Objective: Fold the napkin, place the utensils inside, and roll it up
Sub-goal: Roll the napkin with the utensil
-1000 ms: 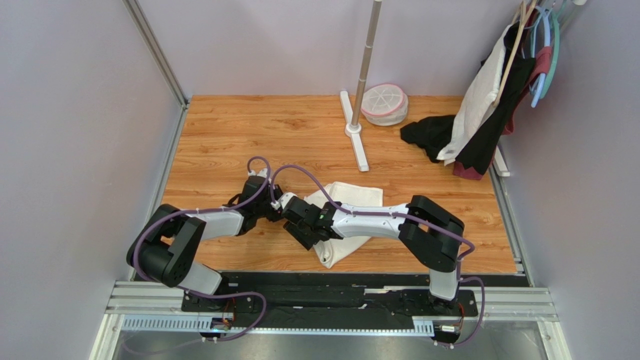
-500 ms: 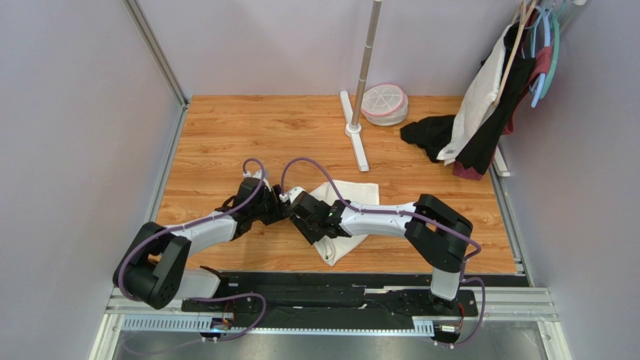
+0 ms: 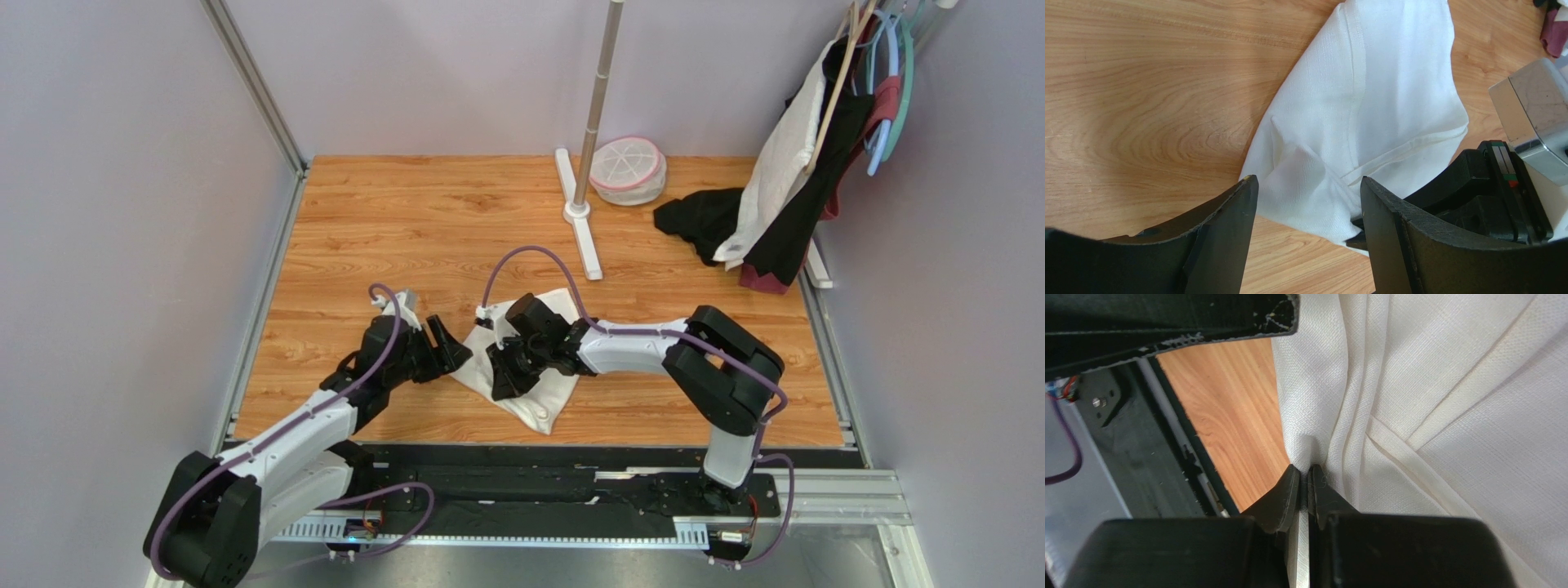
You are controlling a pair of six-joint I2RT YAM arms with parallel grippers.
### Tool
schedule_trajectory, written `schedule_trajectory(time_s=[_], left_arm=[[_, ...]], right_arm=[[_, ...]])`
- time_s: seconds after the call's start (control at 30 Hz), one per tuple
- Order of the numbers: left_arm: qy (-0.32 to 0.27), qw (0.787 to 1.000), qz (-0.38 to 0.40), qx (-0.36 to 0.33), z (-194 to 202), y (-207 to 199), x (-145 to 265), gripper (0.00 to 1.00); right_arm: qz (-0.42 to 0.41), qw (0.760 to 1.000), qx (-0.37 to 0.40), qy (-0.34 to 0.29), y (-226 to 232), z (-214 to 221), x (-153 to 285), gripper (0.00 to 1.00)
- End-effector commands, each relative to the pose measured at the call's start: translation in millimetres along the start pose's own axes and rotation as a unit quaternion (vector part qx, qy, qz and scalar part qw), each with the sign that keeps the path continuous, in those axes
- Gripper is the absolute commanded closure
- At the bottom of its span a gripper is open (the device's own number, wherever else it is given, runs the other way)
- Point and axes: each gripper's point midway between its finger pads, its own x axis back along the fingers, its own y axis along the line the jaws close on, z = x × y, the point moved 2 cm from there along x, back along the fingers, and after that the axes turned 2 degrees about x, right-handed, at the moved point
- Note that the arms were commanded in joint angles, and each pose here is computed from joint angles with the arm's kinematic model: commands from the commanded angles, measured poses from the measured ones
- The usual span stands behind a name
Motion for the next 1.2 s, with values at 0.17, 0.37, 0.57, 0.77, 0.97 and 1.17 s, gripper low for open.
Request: schedule_trajectory(time_s=[0.17,0.37,0.57,0.77,0.97,1.17], left_arm=[[0.016,1.000,-0.012,-0.024,6.9,7.8,-5.3,0.29],[0.023,0.998,-0.048,-0.037,4.6,16.4,-5.9,0.29],[0.040,0.999,-0.023,-0.025,10.9,10.0,-15.1,0.32],[0.059,0.998,-0.022,-0.009,17.0,10.1,-26.3,0.52],[0.076,0.997,-0.025,-0.001,22.8,11.8,-30.9,0.85],[0.097,0.994,-0.041,-0.014,21.3,10.9,-31.1,1.00]], right_arm=[[-0.089,0.989,-0.068,0.093,-14.8,46.7,-2.5,1.00],[-0.102,0.986,-0.082,0.099,-24.8,47.9,-4.2,1.00],[-0.112,0.985,-0.082,0.102,-27.3,48.0,-4.8,1.00],[-0.119,0.983,-0.087,0.105,-33.8,50.0,-5.6,1.00],[-0.113,0.986,-0.079,0.095,-34.4,42.3,1.6,0.99],[-0.092,0.994,-0.038,0.052,-19.4,3.3,35.2,0.62]])
